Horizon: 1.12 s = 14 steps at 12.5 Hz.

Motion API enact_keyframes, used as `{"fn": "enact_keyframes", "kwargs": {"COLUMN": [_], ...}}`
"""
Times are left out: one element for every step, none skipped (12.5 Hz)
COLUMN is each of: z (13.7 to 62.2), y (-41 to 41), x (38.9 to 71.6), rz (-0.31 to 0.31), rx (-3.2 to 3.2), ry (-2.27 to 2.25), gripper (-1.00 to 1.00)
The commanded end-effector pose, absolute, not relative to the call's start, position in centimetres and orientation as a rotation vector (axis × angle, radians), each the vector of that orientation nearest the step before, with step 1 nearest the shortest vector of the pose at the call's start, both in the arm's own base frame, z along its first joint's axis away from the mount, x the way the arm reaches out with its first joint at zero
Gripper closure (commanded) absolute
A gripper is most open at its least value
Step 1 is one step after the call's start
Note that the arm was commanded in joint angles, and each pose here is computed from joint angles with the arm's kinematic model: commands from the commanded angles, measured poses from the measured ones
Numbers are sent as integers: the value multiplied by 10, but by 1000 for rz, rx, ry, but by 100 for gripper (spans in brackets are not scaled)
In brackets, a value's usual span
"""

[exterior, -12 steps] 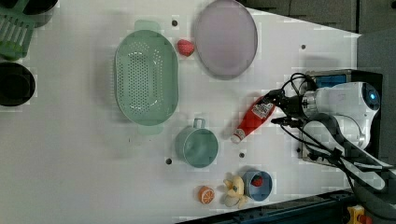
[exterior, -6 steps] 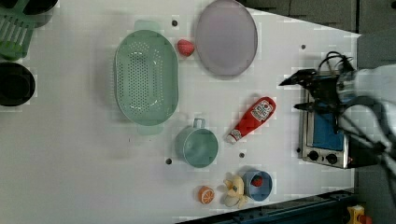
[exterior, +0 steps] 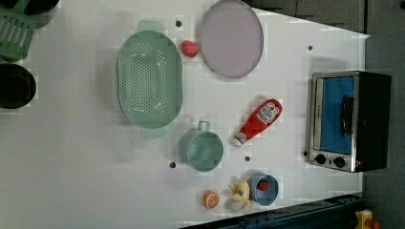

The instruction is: Pick Ketchup from oven and place it on table.

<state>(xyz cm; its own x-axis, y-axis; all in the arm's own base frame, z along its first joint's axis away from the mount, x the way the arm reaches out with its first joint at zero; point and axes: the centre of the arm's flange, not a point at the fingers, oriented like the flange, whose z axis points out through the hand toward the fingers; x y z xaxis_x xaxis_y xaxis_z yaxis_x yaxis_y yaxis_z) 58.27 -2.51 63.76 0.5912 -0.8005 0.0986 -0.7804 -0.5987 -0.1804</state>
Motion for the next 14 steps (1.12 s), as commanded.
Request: {"fn": "enact_keyframes", "kwargs": {"z": [587, 584, 582, 581, 580, 578, 577, 577, 576, 574, 573, 572, 570, 570], "y": [-33, -33, -33, -33, -33, -33, -33, -33, -33, -33, -33, -33, -33, -33], "x": [595, 596, 597, 597, 598, 598, 599, 599, 599, 600, 600, 601, 601, 601], "rz": [-83, -75, -71, -68, -65, -62, -60, -59, -58, -53, -51, -48, -45, -44], "rx": [-2754, -2756, -2758, -2759, -2760, -2761, -2762, -2763, -2763, -2765, -2766, -2767, -2768, -2768], "ry": [1434, 1436, 1437, 1437, 1438, 1438, 1439, 1439, 1439, 1440, 1441, 1441, 1442, 1442], "gripper": [-100, -100, -100, -100, -100, -100, -100, -100, -100, -100, -100, -100, -100, -100]}}
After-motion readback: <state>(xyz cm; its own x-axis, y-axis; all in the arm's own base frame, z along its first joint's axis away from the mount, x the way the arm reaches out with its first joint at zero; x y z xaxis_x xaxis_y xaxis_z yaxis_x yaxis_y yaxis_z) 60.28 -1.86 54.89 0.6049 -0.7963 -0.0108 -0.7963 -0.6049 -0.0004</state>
